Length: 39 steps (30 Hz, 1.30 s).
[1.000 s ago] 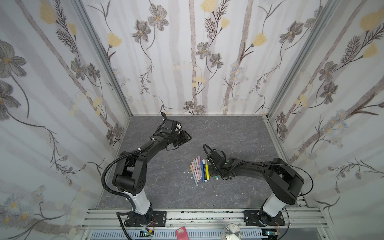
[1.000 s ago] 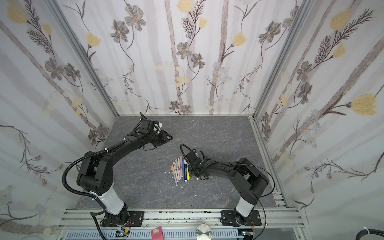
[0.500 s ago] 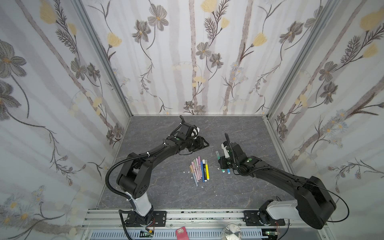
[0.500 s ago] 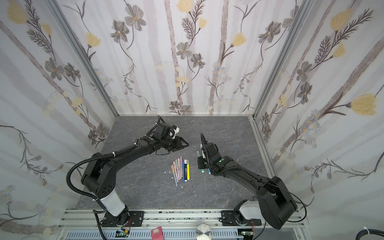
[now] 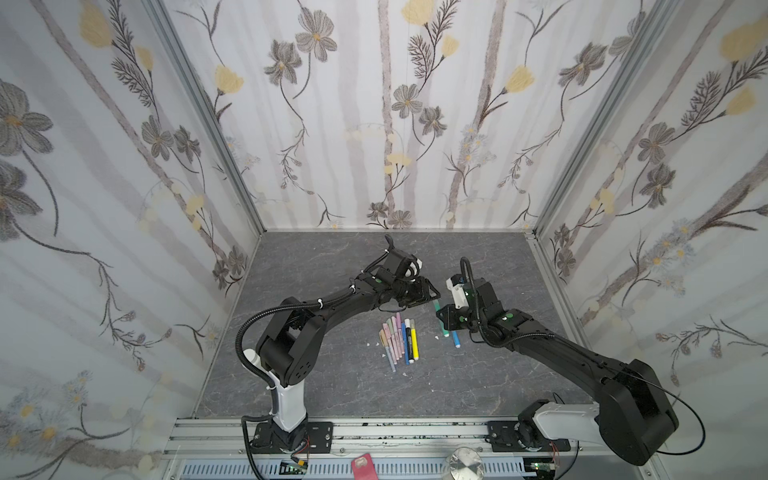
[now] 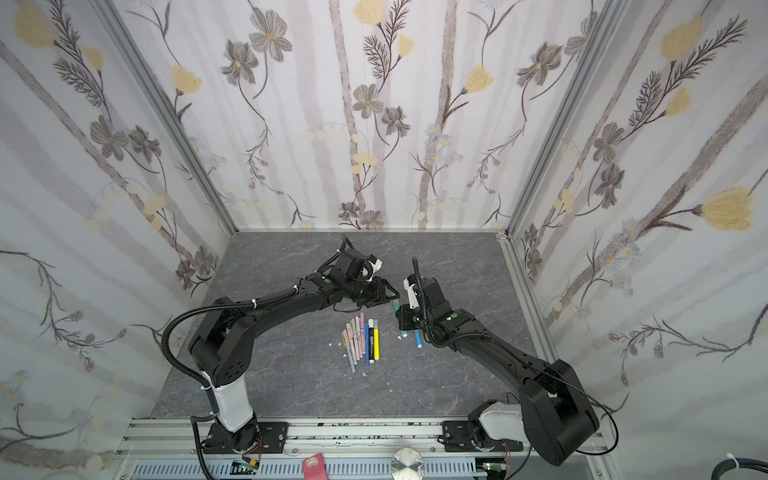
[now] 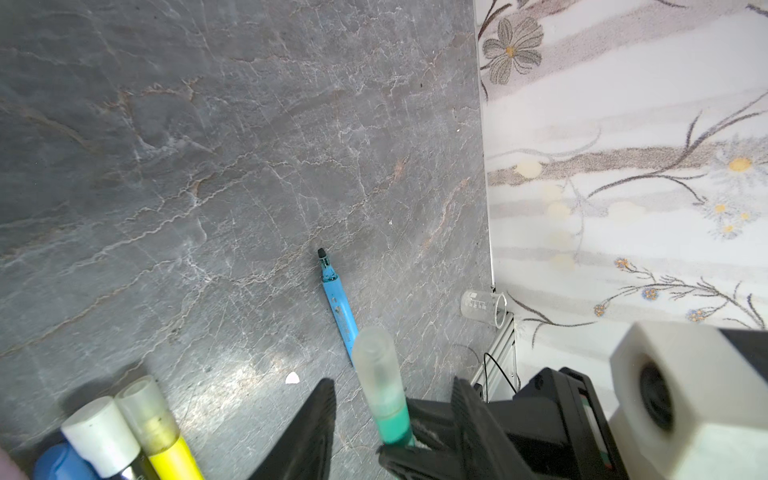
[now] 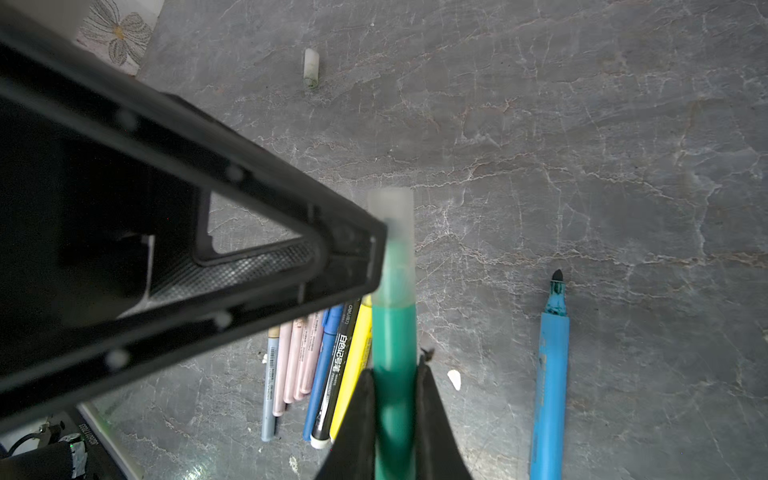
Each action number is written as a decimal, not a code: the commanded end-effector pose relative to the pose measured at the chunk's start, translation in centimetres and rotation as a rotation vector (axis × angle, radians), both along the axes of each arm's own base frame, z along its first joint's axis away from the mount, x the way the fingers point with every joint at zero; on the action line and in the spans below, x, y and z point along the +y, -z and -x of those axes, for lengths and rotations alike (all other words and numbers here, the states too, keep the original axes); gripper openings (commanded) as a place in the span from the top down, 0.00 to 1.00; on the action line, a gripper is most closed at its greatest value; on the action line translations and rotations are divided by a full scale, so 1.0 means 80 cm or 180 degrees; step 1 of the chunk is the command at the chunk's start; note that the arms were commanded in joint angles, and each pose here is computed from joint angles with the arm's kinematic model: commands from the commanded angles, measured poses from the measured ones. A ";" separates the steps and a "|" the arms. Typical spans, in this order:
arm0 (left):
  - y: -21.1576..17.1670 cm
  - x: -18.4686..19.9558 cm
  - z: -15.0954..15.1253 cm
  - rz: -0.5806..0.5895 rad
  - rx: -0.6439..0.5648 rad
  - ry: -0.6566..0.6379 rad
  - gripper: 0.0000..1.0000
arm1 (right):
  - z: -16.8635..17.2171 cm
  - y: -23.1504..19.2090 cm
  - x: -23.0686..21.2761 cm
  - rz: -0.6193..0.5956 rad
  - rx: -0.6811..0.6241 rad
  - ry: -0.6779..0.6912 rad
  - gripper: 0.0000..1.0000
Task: Open the pen caps
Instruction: 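Lift the green highlighter with the right gripper while the left gripper grasps its cap, then pull the left gripper away from the right gripper to remove the cap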
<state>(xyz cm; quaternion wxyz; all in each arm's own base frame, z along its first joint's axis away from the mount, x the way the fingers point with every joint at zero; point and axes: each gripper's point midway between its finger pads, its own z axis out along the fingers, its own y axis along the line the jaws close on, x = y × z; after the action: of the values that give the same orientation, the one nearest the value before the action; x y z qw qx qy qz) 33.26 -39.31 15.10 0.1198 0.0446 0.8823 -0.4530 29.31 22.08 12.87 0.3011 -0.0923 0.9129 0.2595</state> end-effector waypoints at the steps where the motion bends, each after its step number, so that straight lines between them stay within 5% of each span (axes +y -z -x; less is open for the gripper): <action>1: -0.005 -0.008 -0.006 0.0059 -0.0044 -0.0013 0.53 | -0.004 -0.015 0.009 -0.0112 -0.0099 -0.0060 0.99; 15: 0.006 -0.016 -0.005 0.0068 0.0011 0.0028 0.70 | -0.007 -0.015 0.010 -0.0146 -0.0108 -0.0049 0.99; 27: 0.012 -0.011 -0.017 -0.0032 -0.0057 -0.0118 0.71 | -0.005 -0.013 0.011 -0.0150 -0.0088 -0.0062 0.99; 39: 0.009 -0.015 -0.015 0.0064 -0.0035 -0.0088 0.90 | -0.006 -0.012 0.012 -0.0162 -0.0084 -0.0056 0.99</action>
<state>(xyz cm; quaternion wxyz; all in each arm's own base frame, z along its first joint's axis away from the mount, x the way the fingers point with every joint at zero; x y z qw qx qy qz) 34.02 -40.35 14.01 0.1231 0.0355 0.8823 -0.4528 29.33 22.60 13.14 0.3002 -0.0940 0.9090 0.2736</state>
